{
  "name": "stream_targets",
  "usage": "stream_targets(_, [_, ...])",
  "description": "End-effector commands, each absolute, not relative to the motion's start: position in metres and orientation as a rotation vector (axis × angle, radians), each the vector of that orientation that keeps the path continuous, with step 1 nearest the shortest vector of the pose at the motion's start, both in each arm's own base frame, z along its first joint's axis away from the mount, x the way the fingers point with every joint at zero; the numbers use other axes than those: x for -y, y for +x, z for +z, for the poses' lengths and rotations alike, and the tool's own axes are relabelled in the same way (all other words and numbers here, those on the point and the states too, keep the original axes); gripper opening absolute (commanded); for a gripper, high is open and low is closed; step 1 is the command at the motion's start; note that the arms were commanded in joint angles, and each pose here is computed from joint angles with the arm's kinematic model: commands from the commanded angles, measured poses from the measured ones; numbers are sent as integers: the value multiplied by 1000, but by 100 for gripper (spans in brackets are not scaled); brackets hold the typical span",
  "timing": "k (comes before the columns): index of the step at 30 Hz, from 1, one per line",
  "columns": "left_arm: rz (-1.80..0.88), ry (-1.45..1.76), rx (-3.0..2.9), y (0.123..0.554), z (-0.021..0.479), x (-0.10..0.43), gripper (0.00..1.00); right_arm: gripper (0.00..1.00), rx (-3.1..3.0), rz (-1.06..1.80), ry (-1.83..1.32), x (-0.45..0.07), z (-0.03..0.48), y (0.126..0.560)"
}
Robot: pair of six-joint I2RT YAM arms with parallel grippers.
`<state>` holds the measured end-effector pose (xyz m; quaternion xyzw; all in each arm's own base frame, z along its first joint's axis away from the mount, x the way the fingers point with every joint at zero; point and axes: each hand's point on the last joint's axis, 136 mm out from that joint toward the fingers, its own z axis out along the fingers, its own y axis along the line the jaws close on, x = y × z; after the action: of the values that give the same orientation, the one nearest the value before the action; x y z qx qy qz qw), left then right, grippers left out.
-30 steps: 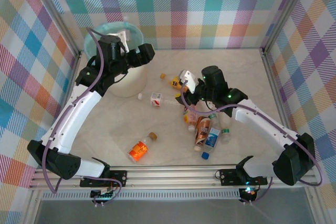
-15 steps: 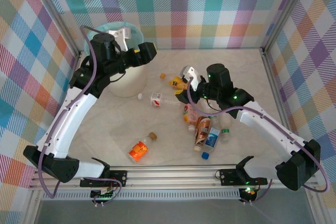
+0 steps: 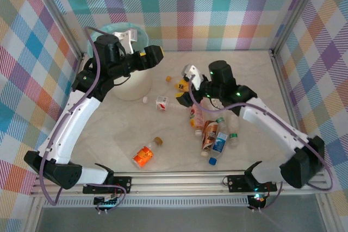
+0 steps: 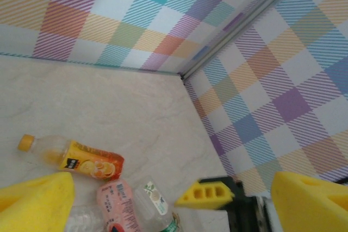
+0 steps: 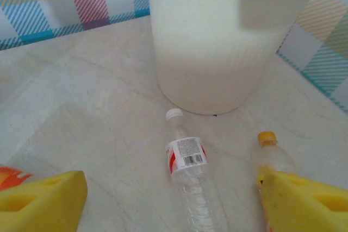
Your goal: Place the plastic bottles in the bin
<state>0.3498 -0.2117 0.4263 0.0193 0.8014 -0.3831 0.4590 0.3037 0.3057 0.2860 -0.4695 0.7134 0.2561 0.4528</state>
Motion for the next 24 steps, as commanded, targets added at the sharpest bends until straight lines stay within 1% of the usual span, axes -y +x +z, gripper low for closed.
stream_targets(1, [-846,0,-1978,346,423,194,93,92,-1931,593,-1244,-311,237,321])
stream_targets(4, [-789,-17,-1982,344,422,184,93,100,-2045,506,-1310,-312,195,341])
stream_targets(9, [-714,-35,-1984,336,420,169,93,100,-2178,417,-1405,-315,140,363])
stream_targets(13, [-694,-40,-1981,331,420,162,93,100,-2269,407,-1470,-320,107,371])
stream_targets(17, [-680,-44,-1990,329,416,159,93,100,-2351,388,-1519,-319,80,375])
stream_targets(22, [-668,-47,-1999,329,411,157,93,100,-2386,440,-1569,-321,63,366])
stream_targets(24, [-667,-51,-2002,330,409,157,93,97,-2397,450,-1581,-322,57,364])
